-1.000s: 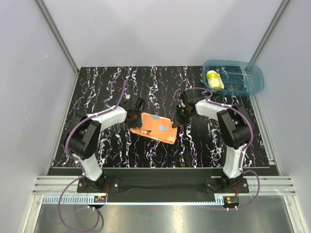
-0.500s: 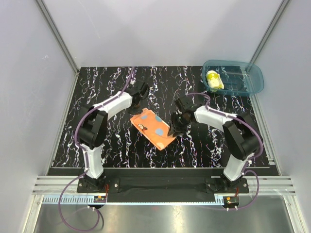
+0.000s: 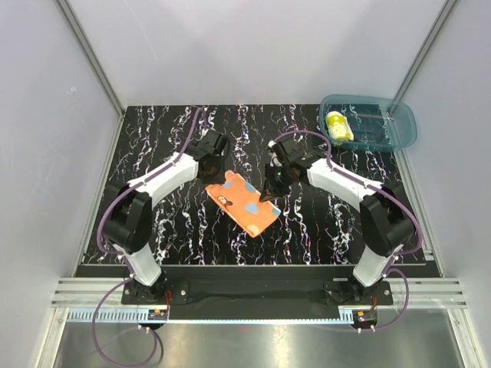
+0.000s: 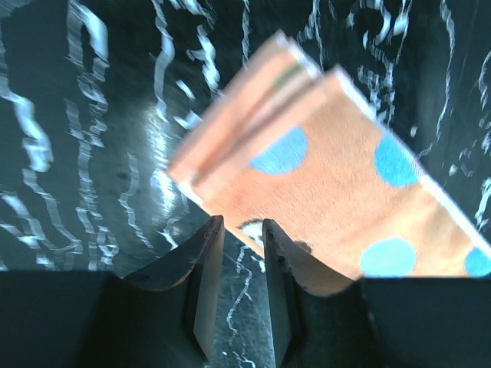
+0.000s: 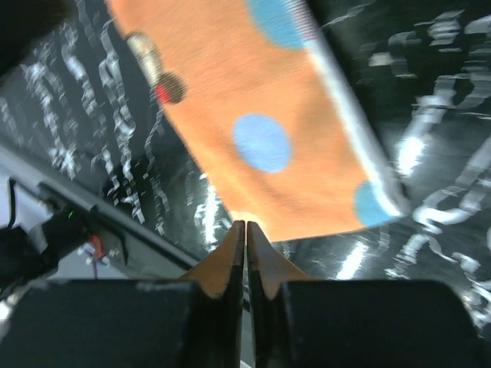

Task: Roll the towels
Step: Fold the towel

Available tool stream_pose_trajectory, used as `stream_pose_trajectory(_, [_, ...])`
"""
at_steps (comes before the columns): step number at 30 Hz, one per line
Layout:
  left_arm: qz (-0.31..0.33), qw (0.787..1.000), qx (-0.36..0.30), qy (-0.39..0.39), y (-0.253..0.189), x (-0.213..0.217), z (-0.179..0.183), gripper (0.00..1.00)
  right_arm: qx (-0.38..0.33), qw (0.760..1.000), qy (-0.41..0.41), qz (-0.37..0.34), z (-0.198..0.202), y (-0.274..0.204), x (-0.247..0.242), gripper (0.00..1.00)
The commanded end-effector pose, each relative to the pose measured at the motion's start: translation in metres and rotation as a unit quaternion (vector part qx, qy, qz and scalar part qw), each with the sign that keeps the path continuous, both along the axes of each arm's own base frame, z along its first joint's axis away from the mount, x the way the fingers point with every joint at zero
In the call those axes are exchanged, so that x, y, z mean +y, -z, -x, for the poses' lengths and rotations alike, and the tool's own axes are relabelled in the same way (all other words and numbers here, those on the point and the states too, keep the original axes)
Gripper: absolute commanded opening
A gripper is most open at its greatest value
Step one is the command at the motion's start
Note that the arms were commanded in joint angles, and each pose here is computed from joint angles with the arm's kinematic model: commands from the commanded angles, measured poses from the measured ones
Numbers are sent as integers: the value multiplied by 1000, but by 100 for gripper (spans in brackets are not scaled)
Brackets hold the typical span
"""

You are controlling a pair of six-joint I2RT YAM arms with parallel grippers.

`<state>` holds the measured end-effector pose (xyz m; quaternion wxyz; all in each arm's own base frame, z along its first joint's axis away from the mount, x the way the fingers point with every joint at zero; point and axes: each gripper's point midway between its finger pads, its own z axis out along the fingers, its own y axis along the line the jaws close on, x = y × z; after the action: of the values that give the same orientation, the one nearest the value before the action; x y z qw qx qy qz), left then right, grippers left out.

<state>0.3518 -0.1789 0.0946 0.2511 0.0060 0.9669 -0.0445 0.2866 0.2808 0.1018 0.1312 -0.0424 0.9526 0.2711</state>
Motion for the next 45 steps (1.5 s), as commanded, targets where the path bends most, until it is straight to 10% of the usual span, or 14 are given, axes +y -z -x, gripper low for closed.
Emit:
stream_pose_trajectory(1, [53,998,18,16,18,-23,4,32,16,993,-85,-85,29,-8,45,7])
stream_pose_trajectory(25, [-17,998,56,6,76,0,-21,29,157,974,-91,-137,86,98,49,0])
stream_pose_trajectory(31, [-36,998,52,2,85,10,-29,27,161,974,-84,-139,93,91,46,26])
stream_pose_trajectory(45, [-47,999,20,9,52,10,-52,27,138,975,-86,-148,98,60,46,26])
